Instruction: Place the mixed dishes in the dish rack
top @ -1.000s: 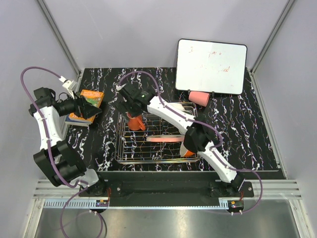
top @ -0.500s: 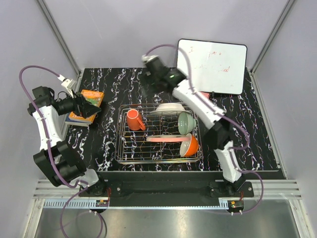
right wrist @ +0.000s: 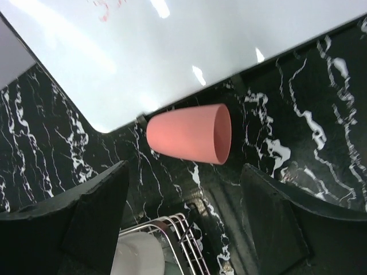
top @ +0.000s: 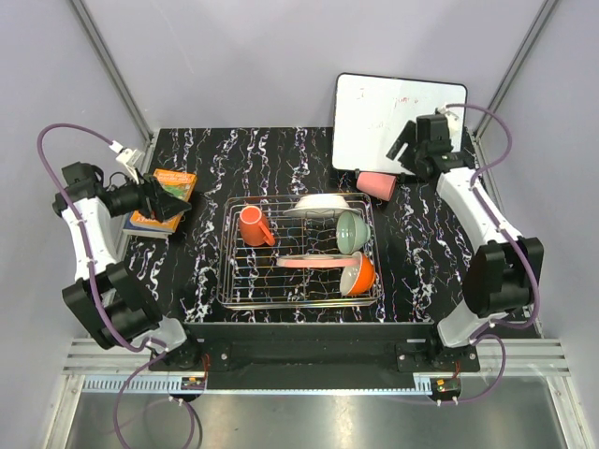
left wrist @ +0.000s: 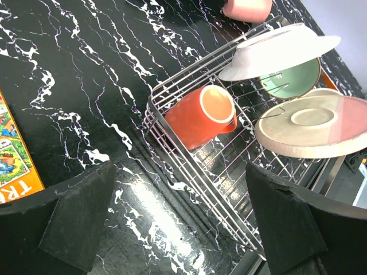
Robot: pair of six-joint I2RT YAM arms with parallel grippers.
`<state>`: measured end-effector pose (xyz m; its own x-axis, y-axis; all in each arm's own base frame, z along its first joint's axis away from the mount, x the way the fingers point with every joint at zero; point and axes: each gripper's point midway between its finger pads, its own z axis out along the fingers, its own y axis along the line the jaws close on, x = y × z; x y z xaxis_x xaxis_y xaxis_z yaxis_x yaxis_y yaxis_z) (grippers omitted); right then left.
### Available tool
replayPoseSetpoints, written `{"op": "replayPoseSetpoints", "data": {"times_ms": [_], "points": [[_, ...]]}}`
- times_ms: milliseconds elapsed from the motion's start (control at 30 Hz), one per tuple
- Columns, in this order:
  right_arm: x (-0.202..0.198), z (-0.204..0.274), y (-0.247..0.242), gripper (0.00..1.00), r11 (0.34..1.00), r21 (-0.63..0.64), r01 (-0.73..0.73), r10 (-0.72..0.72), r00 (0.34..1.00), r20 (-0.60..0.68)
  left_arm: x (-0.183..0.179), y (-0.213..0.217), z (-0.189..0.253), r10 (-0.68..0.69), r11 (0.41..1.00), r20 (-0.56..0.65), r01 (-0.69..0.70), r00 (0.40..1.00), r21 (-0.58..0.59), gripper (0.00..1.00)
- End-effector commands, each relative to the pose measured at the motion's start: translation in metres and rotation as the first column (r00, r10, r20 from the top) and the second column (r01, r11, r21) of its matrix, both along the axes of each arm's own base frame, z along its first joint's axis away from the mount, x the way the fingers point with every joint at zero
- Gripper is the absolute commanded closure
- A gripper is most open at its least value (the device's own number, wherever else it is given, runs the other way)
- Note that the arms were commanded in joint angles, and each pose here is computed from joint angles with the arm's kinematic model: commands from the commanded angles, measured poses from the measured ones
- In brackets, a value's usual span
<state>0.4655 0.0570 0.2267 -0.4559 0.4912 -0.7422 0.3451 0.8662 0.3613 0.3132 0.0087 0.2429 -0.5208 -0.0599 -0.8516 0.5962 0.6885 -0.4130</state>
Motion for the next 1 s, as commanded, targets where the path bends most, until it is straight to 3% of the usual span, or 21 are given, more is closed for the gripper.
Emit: {"op": "replayPoseSetpoints", "data": {"times_ms": [0, 333, 533, 767, 867, 967], "points": [[0.009, -0.035, 0.009, 0.17, 0.993, 0.114, 0.009, -0.009, 1.0, -0.003, 0.004, -0.001, 0.009, -0.008, 1.0, 0.018, 0.008, 1.0, -0.006, 0.01], [0.013, -0.085, 0.005, 0.17, 0.983, 0.184, -0.003, 0.014, 0.998, -0.058, -0.005, 0.004, -0.014, 0.055, 0.997, -0.083, -0.05, 0.995, 0.061, 0.01], [0.026, -0.102, 0.03, 0.17, 0.954, 0.282, -0.099, 0.115, 0.993, -0.041, -0.012, 0.0, -0.015, 0.021, 1.0, -0.218, -0.024, 0.976, -0.013, 0.01], [0.041, -0.125, 0.04, 0.2, 0.933, 0.339, -0.118, 0.147, 0.987, -0.06, -0.025, 0.005, -0.015, 0.004, 0.999, -0.236, 0.007, 0.972, 0.046, 0.01], [0.043, -0.13, 0.044, 0.26, 0.923, 0.364, -0.125, 0.155, 0.986, -0.056, -0.024, 0.011, -0.017, 0.051, 0.994, -0.212, -0.028, 0.976, 0.108, 0.01], [0.041, -0.136, 0.053, 0.4, 0.898, 0.418, -0.137, 0.177, 0.982, -0.059, -0.024, 0.024, -0.025, 0.137, 0.974, -0.197, -0.096, 0.971, 0.205, 0.01]]}}
